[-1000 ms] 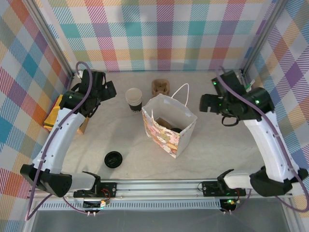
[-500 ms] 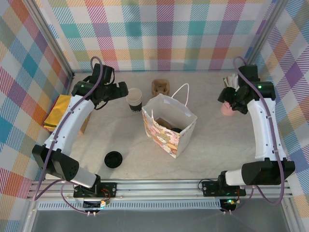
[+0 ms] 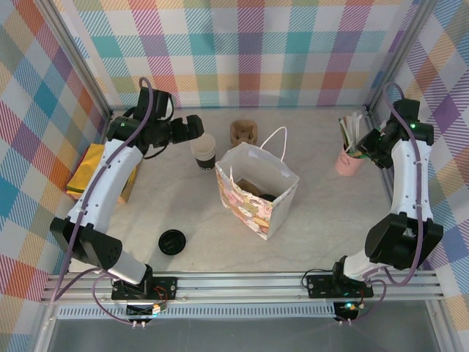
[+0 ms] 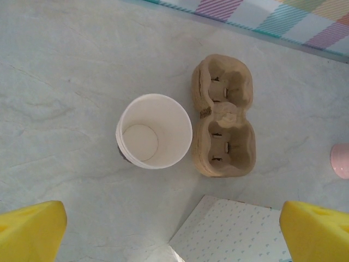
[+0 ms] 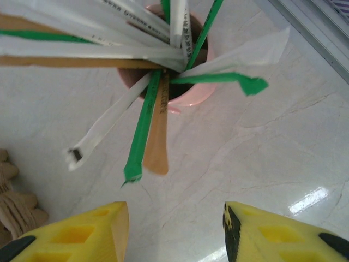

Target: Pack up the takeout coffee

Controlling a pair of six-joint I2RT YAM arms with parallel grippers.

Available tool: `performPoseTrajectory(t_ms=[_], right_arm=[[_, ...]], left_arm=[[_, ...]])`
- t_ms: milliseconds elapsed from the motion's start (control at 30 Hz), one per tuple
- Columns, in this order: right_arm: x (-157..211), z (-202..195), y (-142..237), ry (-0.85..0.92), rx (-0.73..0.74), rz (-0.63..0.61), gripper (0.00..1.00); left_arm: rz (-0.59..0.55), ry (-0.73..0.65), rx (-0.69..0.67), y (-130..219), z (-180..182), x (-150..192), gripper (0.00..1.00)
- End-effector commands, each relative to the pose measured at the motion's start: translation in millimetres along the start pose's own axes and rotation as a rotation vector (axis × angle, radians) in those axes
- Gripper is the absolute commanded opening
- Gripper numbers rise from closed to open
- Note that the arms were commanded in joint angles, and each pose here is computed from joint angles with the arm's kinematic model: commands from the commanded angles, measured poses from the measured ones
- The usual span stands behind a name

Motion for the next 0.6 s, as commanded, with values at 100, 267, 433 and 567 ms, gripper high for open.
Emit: performPoseTrajectory(t_ms=[100, 267, 433, 567], right_arm=[[-13, 4, -26, -0.014, -0.041, 0.034, 0.47], [-20, 1, -47, -0.022, -0.029, 0.065, 0.45], [-17, 1, -60, -0.028, -0.03, 0.102, 0.38], [-18, 0, -56, -0.022, -0.023, 0.095, 0.26]], left_arm=[[-0.008, -0.014, 0.038, 3, -7, -9, 1.0], [-0.002, -0.017, 0.034, 0, -8, -10, 1.0], [-0.006, -0.022, 0.021, -1, -6, -11, 1.0], [-0.008, -0.028, 0.013, -1, -6, -12, 1.0]])
Point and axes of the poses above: each hand's point on the last joint's axis, 136 mm out from that joint toward the fingers, its own y axis back along the fingers, its own z axis along the line the jaws close on, x = y × z, the point moved 3 cm from there along y, back along the fingers, and after that the axes turned 12 degrees about y, right-handed, at the moved point
